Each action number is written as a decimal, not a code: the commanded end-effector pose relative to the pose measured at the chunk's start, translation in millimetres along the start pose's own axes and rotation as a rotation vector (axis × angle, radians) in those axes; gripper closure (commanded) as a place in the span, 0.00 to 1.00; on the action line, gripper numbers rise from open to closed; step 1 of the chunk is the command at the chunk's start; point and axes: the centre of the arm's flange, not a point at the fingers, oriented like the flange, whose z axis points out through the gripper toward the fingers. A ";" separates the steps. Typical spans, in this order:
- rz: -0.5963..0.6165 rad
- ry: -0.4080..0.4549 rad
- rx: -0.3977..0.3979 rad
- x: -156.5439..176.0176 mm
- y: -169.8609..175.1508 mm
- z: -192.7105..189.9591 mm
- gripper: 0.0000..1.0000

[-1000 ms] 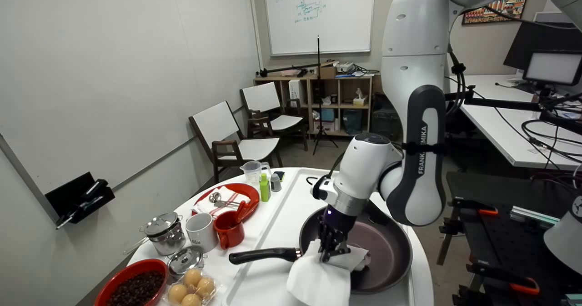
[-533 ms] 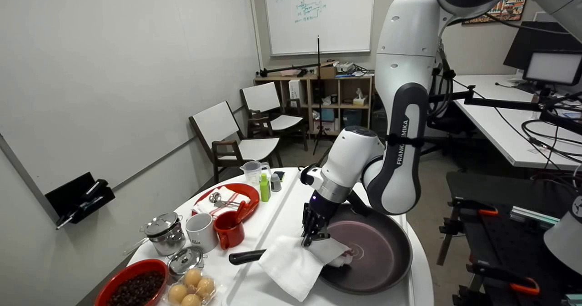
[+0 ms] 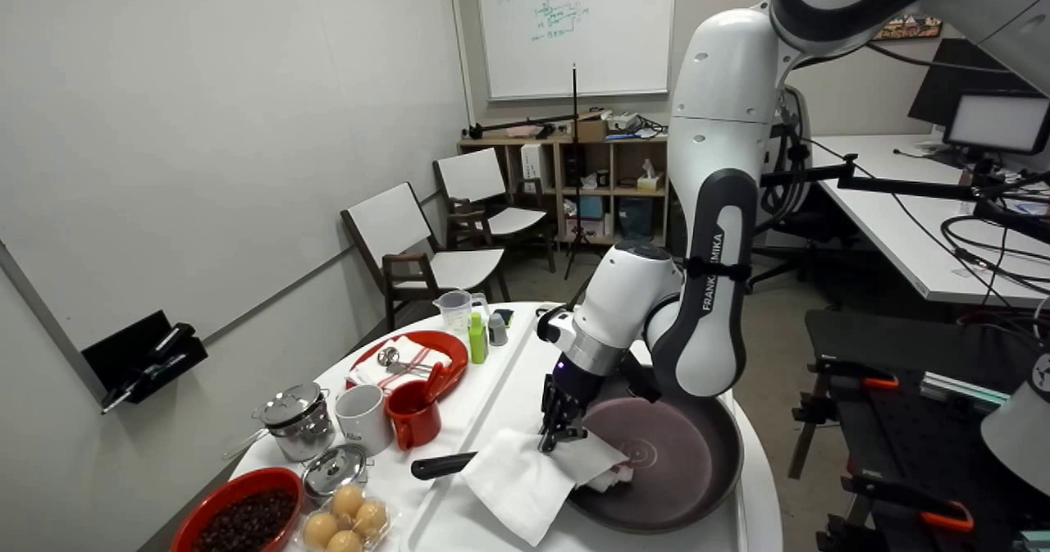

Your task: Use the tissue to wipe the pan

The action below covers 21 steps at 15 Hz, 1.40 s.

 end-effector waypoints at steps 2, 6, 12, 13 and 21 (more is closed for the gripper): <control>0.068 -0.035 -0.004 -2.1 24.0 41.7 0.94; 0.097 -0.012 -0.017 -7.2 37.7 33.4 0.94; 0.074 0.054 0.005 -14.2 22.9 -5.0 0.94; 0.064 0.063 0.006 -16.1 17.8 -9.9 0.94; -0.046 0.122 0.060 -14.2 -21.9 -79.8 0.94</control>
